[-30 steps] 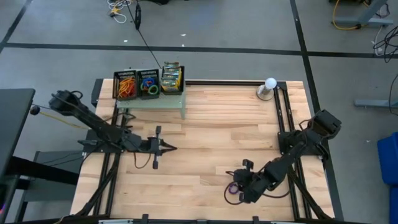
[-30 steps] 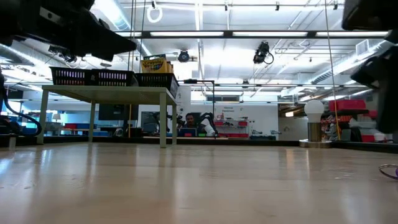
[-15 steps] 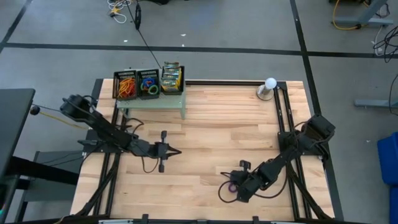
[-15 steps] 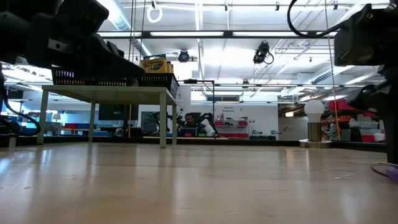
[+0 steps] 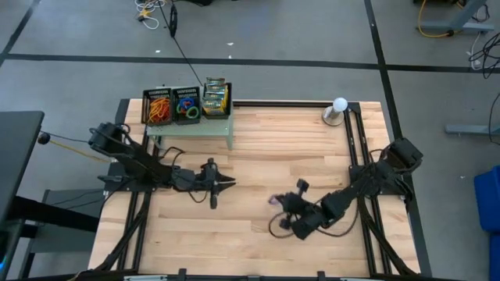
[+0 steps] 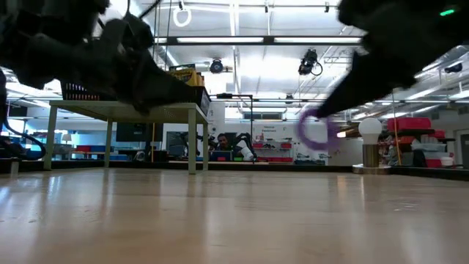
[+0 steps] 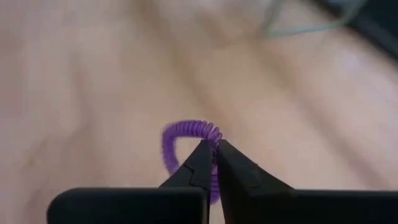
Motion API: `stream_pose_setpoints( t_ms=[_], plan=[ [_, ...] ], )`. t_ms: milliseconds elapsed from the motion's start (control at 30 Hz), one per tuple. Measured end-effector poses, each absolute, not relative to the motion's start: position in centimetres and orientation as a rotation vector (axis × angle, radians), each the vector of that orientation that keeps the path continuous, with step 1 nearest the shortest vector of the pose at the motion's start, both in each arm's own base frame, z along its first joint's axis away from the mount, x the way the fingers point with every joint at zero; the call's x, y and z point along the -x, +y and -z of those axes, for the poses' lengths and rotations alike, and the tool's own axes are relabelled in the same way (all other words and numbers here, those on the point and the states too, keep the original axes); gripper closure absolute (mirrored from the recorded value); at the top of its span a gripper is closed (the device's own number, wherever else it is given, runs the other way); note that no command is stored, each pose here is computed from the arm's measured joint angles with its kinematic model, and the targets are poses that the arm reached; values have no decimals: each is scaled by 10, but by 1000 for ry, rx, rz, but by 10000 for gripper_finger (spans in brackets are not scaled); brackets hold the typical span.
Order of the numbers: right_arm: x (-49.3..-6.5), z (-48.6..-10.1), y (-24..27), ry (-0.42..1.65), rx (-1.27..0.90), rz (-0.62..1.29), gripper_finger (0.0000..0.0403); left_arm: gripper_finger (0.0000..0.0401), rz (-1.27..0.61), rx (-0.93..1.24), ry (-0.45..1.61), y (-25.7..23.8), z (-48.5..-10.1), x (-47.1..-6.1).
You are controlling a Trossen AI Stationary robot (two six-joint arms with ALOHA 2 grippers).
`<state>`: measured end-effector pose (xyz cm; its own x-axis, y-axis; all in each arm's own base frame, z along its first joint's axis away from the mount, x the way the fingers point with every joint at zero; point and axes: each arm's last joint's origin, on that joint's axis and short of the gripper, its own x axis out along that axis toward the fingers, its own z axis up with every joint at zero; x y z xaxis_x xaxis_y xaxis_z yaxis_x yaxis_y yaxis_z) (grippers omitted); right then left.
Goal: Pick & Place Office Desk Supplies
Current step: Put the violet spring keychain into the middle black bin on the shelf
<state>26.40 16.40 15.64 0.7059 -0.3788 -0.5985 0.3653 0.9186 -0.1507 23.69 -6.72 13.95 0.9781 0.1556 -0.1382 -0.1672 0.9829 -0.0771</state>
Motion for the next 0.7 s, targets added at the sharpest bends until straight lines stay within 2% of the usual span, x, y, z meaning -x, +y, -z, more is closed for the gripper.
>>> stream_pose_setpoints(
  t_ms=[167,300,467,567,700],
  plan=[
    [-287,-162,140,502,-3,586,391,292,-138,178,102,-60,-125,-252],
    [-302,-163,135,449,8,576,390,251,-102,196,70,-63,-117,-270],
    [-311,-155,134,439,32,559,390,205,-150,187,76,-68,-106,-292],
    [-313,-154,136,424,13,556,390,189,-146,147,80,-70,-104,-300],
    [-313,-154,137,411,3,556,390,189,-138,116,84,-72,-105,-305]
  ],
)
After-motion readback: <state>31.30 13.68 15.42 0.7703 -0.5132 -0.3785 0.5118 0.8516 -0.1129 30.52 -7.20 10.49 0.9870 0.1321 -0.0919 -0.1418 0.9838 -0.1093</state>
